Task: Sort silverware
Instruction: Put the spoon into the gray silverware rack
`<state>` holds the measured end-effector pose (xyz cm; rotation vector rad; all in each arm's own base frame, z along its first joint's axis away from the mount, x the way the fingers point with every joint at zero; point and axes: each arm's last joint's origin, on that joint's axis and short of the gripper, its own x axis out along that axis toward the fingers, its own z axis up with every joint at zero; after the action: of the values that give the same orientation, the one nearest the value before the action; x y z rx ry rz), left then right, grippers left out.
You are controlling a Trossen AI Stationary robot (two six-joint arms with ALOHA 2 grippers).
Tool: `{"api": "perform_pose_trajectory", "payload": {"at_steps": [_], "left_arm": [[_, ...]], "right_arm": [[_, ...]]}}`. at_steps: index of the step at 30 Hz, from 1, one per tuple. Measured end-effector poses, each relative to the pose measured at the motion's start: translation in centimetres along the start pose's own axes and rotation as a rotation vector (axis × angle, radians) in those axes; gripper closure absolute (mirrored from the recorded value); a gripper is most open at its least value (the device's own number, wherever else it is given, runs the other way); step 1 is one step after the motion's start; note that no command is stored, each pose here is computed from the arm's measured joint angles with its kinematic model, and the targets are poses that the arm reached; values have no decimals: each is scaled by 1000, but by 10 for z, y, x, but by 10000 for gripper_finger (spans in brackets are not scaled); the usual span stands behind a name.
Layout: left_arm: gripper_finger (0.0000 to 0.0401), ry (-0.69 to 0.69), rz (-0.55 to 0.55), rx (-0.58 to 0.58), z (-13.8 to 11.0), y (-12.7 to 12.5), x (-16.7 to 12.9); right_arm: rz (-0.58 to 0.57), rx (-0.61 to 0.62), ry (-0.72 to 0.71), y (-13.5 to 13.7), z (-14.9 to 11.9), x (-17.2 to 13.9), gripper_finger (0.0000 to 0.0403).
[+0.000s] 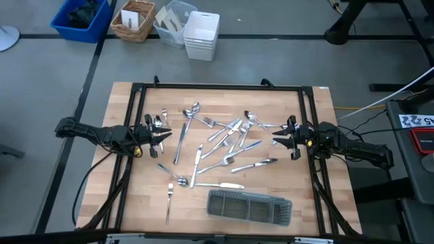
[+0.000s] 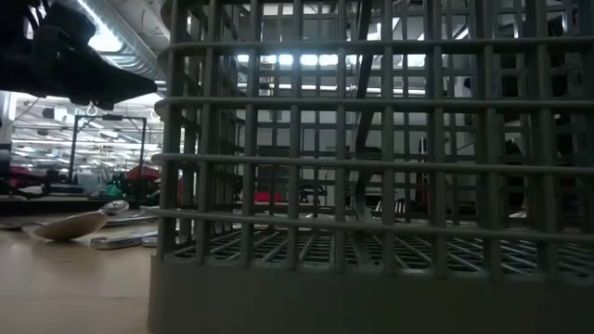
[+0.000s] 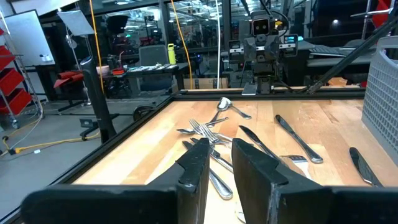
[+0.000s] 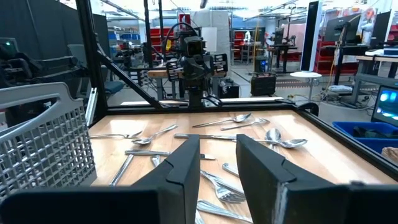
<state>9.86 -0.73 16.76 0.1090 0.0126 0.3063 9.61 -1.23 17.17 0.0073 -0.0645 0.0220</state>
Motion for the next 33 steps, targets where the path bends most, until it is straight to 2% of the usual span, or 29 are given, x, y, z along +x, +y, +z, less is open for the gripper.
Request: {"api": "perform_pose_trajectory", "payload": {"at_steps": [5, 10, 17, 24, 27, 33], "left_arm": [[339, 0, 0, -5, 0, 0, 0], [339, 0, 0, -66, 0, 0, 0], [339, 0, 2, -39, 0, 0, 0], [339, -7, 17, -49, 1, 1, 0], [339, -36, 54, -70, 4, 2, 0], [339, -73, 146, -94, 9, 5, -1]], "right_arm": [[1, 12, -5, 0, 1, 0, 297], [-10, 28, -32, 0, 3, 0, 297], [-159, 28, -192, -4, 19, -2, 297], [-290, 41, -221, -7, 32, -5, 297], [-325, 45, -167, -8, 38, -5, 297], [-450, 48, 110, -11, 59, -2, 297]]}}
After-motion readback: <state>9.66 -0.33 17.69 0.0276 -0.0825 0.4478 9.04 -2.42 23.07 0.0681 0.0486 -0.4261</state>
